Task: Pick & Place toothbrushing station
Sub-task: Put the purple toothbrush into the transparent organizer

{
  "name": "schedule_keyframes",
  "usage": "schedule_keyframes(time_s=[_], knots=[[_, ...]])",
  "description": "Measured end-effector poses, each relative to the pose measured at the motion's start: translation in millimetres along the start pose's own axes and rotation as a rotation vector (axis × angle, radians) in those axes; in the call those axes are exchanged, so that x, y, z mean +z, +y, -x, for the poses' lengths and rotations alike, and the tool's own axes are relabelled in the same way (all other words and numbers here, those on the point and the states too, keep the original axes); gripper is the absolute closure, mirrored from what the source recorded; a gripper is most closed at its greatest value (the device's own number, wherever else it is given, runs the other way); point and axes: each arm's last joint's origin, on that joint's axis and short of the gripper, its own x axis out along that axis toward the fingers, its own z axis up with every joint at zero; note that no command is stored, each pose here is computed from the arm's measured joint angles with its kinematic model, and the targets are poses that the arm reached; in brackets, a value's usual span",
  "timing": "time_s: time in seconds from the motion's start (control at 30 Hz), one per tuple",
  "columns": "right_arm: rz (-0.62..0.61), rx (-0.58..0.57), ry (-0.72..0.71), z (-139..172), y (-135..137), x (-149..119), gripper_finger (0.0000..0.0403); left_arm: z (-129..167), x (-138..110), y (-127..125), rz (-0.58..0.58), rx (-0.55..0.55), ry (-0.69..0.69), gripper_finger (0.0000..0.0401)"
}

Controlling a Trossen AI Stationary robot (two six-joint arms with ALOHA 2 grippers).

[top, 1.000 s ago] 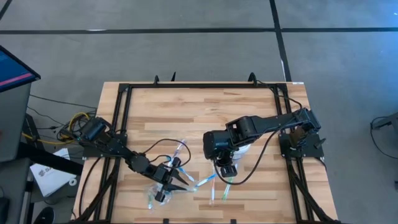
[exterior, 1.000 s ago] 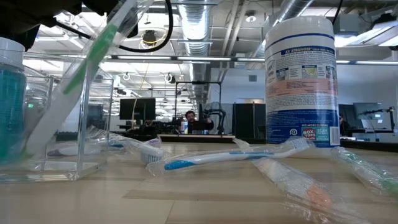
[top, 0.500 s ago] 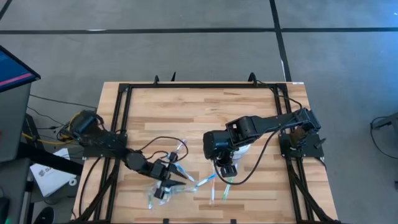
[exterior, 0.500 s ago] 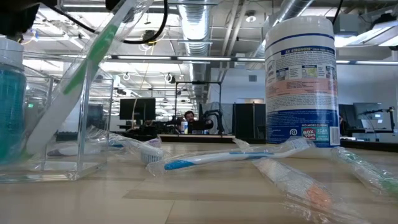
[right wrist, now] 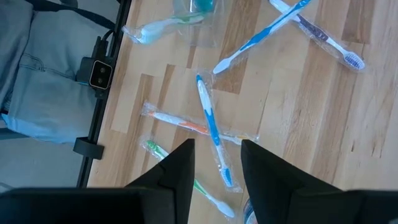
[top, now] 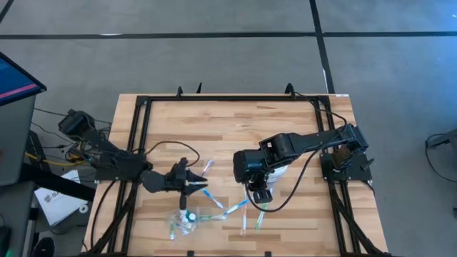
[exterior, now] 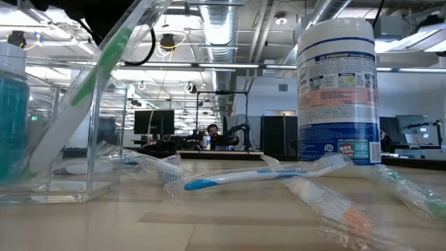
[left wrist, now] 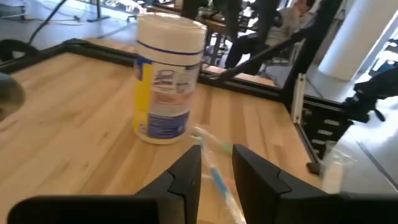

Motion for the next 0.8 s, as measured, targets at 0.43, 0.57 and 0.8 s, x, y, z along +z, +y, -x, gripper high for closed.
schedule_keyframes(time_s=[0.43,0.57,0.8], knots=[[0.0,0.0,0.001,0,0,0,0.0281,-14,5,51,0.103,0.142,0.16,0.0316],[0.0,0.0,0.002,0,0,0,0.0281,-18,0,72,0.188,0.208,0.264,0.0316],[-0.009,-0.001,0.01,0,0,-1,0.0281,-19,-6,99,0.311,0.282,0.399,0.0316]])
